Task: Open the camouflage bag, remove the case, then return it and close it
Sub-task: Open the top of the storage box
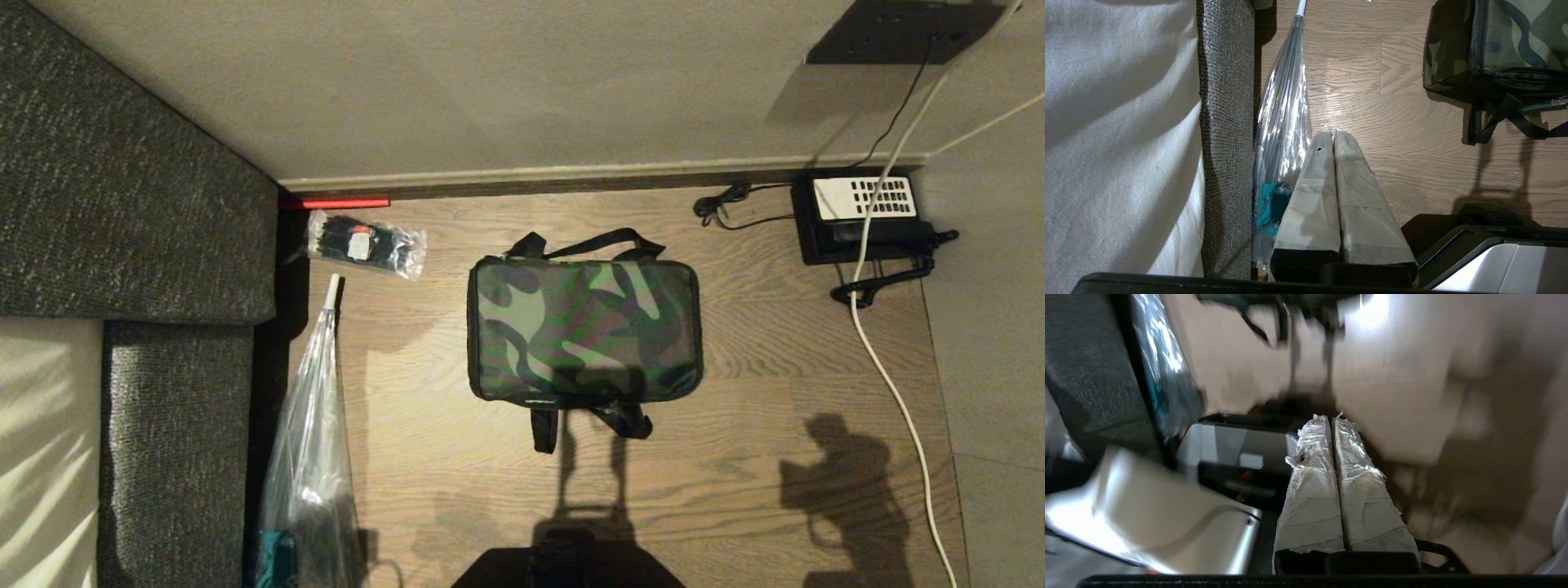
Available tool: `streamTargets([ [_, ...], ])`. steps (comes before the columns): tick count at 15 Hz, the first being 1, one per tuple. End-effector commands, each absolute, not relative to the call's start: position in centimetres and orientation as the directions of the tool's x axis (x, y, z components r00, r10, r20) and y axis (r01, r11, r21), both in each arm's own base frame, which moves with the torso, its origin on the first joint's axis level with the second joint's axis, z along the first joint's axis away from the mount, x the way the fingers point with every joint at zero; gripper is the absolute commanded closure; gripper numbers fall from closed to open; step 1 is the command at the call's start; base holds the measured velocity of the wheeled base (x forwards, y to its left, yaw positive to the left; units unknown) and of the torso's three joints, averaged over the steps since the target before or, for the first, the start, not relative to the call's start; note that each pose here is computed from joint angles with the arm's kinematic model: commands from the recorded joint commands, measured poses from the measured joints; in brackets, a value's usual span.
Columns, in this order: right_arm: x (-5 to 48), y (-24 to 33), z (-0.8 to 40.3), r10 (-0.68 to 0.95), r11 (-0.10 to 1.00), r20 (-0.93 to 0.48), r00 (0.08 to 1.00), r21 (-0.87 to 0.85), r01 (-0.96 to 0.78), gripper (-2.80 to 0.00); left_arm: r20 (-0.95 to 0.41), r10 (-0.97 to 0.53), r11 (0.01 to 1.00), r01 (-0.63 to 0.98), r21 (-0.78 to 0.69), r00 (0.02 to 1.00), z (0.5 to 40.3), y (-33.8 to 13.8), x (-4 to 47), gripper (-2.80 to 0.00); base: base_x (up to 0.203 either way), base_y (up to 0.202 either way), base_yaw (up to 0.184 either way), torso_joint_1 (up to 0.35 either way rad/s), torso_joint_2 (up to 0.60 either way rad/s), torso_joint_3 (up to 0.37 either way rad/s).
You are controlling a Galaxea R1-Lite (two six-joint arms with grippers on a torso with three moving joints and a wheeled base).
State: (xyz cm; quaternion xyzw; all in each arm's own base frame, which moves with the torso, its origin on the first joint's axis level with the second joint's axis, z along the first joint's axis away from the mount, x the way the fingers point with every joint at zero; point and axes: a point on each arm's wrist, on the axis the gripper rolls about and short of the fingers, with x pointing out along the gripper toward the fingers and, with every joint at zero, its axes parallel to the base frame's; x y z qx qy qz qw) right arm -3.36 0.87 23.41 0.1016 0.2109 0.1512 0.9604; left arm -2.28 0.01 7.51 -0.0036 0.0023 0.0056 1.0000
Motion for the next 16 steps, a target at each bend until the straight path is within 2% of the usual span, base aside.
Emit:
streamTargets([
  [1,10.2,0.6,22.0,0.349,0.924,-0.661,0.664,0.360,-0.128,0.00,-0.008,0.012,1.000,-0.012,-0.008,1.000,7.4,0.0,-2.3,0.00,0.000,0.000,0.000,0.000,0.00,0.000],
  [3,17.7,1.2,18.6,0.376,0.915,-0.714,0.591,0.386,-0.116,0.00,-0.008,0.012,1.000,-0.012,-0.008,1.000,7.4,0.0,-2.3,0.00,0.000,0.000,0.000,0.000,0.00,0.000],
  [5,23.5,2.9,15.0,0.417,0.900,-0.673,0.611,0.399,-0.174,0.00,-0.008,0.012,1.000,-0.012,-0.008,1.000,7.4,0.0,-2.3,0.00,0.000,0.000,0.000,0.000,0.00,0.000],
  [7,25.6,6.3,12.4,0.489,0.860,-0.590,0.642,0.447,-0.245,0.00,-0.008,0.012,1.000,-0.012,-0.008,1.000,7.4,0.0,-2.3,0.00,0.000,0.000,0.000,0.000,0.00,0.000],
  [8,25.0,7.9,11.3,0.509,0.843,-0.588,0.629,0.489,-0.224,-2.80,-0.008,0.012,1.000,-0.012,-0.008,1.000,7.4,0.0,-2.3,0.00,0.000,0.000,0.000,0.000,0.00,0.000],
  [9,24.9,9.1,10.6,0.499,0.846,-0.588,0.636,0.490,-0.211,-2.80,-0.008,0.012,1.000,-0.012,-0.008,1.000,7.4,0.0,-2.3,0.00,0.000,0.000,0.000,0.000,0.00,0.000],
  [11,26.1,11.7,11.3,0.442,0.873,-0.469,0.764,0.421,-0.247,-2.80,-0.008,0.012,1.000,-0.012,-0.008,1.000,7.4,0.0,-2.3,0.00,0.000,0.000,0.000,0.000,0.00,0.000],
  [12,26.6,12.7,10.5,0.429,0.891,-0.451,0.783,0.351,-0.287,-2.80,-0.008,0.012,1.000,-0.012,-0.008,1.000,7.4,0.0,-2.3,0.00,0.000,0.000,0.000,0.000,0.00,0.000],
  [14,26.6,14.4,8.9,0.423,0.903,-0.401,0.812,0.108,-0.417,-2.80,-0.008,0.012,1.000,-0.012,-0.008,1.000,7.4,0.0,-2.3,0.00,0.000,0.000,0.000,0.000,0.00,0.000],
  [16,26.4,16.4,6.5,0.455,0.881,-0.394,0.798,0.072,-0.467,-2.80,-0.008,0.012,1.000,-0.012,-0.008,1.000,7.4,0.0,-2.3,0.00,0.000,0.000,0.000,0.000,0.00,0.000],
])
